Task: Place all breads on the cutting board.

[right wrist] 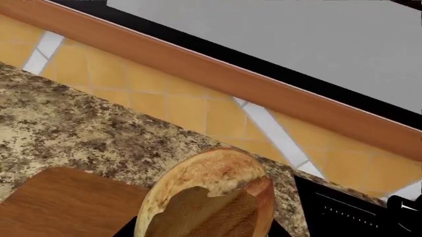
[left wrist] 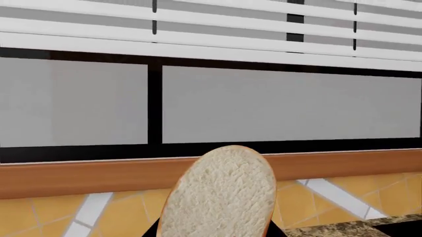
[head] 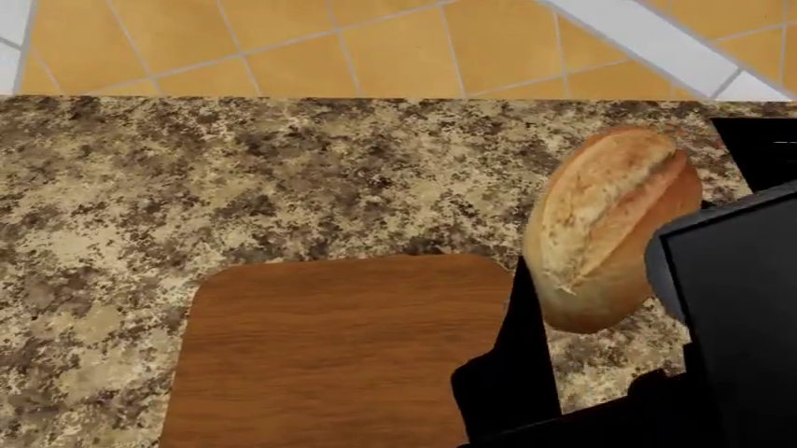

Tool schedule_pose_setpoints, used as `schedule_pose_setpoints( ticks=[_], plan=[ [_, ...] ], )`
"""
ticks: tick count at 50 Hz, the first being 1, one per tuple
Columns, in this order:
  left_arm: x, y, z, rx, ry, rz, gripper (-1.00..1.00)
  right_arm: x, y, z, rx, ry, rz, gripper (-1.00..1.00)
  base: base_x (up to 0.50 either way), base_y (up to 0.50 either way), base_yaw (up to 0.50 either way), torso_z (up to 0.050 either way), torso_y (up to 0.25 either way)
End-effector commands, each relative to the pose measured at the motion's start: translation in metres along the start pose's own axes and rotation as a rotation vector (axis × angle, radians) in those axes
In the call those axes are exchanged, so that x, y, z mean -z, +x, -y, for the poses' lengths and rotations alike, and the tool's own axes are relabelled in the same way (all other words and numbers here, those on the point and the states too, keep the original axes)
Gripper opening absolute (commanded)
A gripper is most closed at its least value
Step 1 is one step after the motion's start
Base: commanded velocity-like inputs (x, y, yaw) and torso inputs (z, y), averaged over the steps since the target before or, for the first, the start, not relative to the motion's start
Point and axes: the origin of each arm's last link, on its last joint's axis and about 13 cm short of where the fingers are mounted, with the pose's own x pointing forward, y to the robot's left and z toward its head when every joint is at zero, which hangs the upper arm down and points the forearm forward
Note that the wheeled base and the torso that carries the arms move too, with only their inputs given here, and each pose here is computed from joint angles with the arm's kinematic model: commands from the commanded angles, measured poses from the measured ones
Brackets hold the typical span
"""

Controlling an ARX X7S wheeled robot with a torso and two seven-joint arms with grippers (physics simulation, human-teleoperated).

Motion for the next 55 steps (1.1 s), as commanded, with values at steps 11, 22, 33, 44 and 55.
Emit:
schedule_pose_setpoints(
  ticks=[11,22,33,44,55],
  plan=[
    [-0.002,0.003,0.002,0.007,-0.026,0.006,-1.0,-0.043,0.043,0.003,-0.345,0.003,-0.277,-1.0,0.0,0.0,0.0,0.0,0.0],
    [0.0,0.003,0.001,0.005,-0.026,0.003,-1.0,-0.041,0.054,0.003,-0.395,0.011,-0.353,-1.0,0.0,0.0,0.0,0.0,0.001],
    [0.001,0.003,0.001,0.002,-0.024,0.002,-1.0,-0.038,0.064,0.007,-0.419,-0.003,-0.44,-1.0,0.0,0.0,0.0,0.0,0.0],
    [0.002,0.003,-0.001,0.0,-0.028,0.003,-1.0,-0.036,0.065,0.006,-0.449,-0.03,-0.51,-1.0,0.0,0.0,0.0,0.0,0.0],
    [0.002,0.003,-0.001,-0.001,-0.03,0.006,-1.0,-0.041,0.083,0.015,-0.427,-0.056,-0.495,-1.0,0.0,0.0,0.0,0.0,0.0]
  ],
)
